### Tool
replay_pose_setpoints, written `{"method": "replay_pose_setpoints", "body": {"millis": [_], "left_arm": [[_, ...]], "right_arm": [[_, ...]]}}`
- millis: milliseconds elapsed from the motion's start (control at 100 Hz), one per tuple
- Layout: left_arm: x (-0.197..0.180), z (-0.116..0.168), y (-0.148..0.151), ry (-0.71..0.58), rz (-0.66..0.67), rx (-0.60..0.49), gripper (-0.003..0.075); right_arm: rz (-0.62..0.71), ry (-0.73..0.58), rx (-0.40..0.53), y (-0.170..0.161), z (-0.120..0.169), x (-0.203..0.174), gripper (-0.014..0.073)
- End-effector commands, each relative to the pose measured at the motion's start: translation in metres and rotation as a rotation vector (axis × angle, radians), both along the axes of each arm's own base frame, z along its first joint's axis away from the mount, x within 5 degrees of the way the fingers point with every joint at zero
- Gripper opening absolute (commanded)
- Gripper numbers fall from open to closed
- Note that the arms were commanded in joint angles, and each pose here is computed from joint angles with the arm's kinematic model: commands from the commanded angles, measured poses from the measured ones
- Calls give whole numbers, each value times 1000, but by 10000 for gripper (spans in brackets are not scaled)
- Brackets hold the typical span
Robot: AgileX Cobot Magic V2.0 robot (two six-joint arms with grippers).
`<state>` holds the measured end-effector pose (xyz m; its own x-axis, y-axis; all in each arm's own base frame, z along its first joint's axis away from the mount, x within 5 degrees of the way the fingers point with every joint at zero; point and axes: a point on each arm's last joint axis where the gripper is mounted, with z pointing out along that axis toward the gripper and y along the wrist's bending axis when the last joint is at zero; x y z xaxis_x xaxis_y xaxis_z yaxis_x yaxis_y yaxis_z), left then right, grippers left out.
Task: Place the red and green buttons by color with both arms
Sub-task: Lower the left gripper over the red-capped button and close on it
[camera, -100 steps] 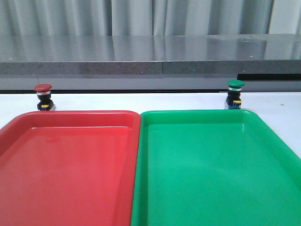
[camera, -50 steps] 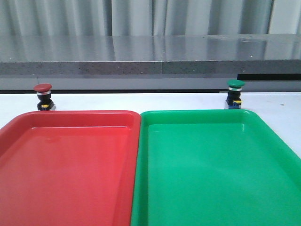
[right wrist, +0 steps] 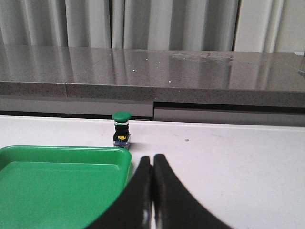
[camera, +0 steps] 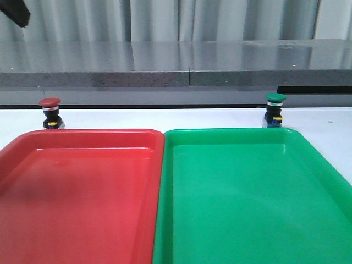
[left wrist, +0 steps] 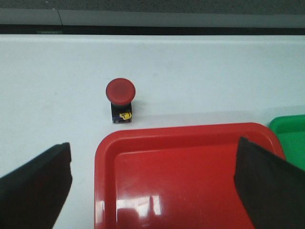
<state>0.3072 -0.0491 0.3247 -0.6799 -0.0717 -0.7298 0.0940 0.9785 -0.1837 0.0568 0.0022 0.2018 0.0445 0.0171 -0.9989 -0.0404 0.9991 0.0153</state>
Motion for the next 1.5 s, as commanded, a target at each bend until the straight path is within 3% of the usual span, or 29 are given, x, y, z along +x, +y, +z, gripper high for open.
{"method": "replay_pose_setpoints", "body": {"millis": [0,220,460,720,1030,1260,1490], "left_arm": [[24,19,-4,-113,7,-16,638],[80,0,-12,-68,3,-6,638],[127,-40,-17,-3,-9,49,638],[152,-77,-16,54,7,83,637],[160,-99,-17,73,10,85,618],[161,-101,-17,75,11,85,510],[162,-101,-17,69,11,85,211]], "right_arm": [[1,-124,5,0,15,-3,-66],[1,-124,5,0,15,-3,-66],[1,-124,5,0,15,-3,-66],[1,-124,5,0,15,-3,-66],[1,-124,5,0,15,-3,-66],[1,-124,5,0,15,-3,-66],[1,-124,5,0,15,-3,-66]]}}
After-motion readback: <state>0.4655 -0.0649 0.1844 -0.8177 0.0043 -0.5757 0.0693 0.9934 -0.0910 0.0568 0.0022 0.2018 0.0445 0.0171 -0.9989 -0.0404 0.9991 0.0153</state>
